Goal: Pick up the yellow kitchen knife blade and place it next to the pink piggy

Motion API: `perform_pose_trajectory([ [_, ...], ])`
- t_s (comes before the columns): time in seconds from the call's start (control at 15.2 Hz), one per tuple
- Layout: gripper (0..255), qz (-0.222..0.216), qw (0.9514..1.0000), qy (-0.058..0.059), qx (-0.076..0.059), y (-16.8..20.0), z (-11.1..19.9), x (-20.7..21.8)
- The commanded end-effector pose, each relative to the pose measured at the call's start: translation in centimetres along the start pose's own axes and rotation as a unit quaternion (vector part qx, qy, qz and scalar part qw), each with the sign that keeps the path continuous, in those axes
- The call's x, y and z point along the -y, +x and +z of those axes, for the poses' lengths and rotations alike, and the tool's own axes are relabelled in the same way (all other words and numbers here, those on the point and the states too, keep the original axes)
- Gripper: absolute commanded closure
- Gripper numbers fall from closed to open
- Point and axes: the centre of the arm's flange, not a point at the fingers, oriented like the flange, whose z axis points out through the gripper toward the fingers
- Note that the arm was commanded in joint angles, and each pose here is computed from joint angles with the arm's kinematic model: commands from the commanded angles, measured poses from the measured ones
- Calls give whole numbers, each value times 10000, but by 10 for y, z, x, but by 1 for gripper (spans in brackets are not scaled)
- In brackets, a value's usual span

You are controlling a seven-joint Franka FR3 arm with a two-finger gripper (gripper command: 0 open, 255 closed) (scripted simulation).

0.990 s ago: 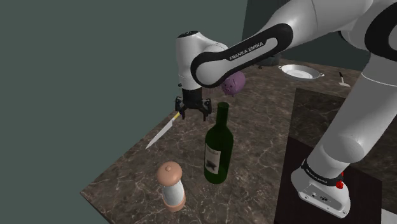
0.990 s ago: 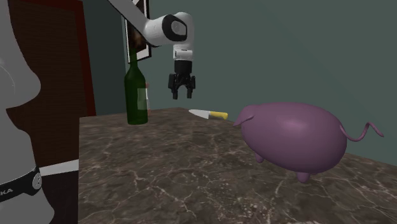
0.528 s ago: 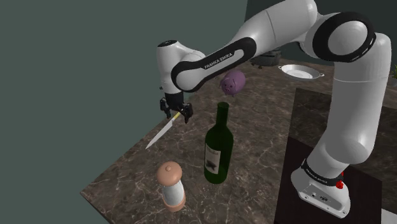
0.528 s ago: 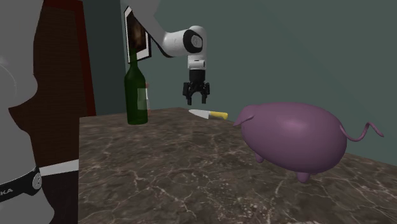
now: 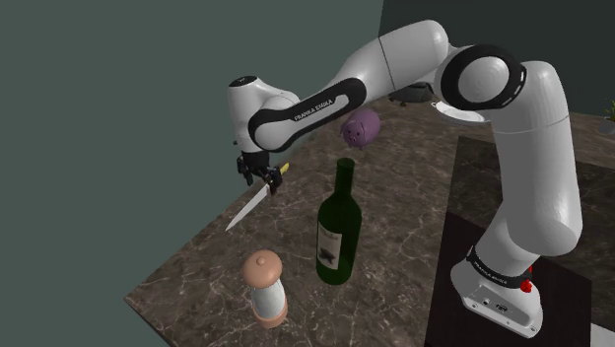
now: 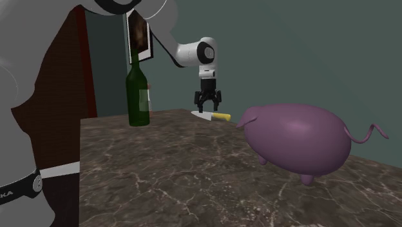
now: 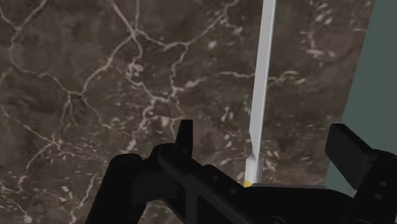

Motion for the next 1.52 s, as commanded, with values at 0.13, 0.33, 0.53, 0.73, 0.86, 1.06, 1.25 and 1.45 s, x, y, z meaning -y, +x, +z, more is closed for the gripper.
perform_pose_trajectory([
  [0.13, 0, 8, 10000, 4, -1, 0, 21, 1],
  [0.33, 0, 8, 10000, 4, -1, 0, 24, 1],
  [0.53, 0, 8, 10000, 4, -1, 0, 24, 1],
  [0.73, 255, 8, 10000, 3, -1, 0, 24, 1],
  [0.86, 255, 8, 10000, 3, -1, 0, 24, 1],
  [1.06, 255, 8, 10000, 3, -1, 0, 24, 1],
  [1.25, 255, 8, 10000, 3, -1, 0, 24, 1],
  [1.45, 255, 8, 10000, 4, -1, 0, 13, 1],
])
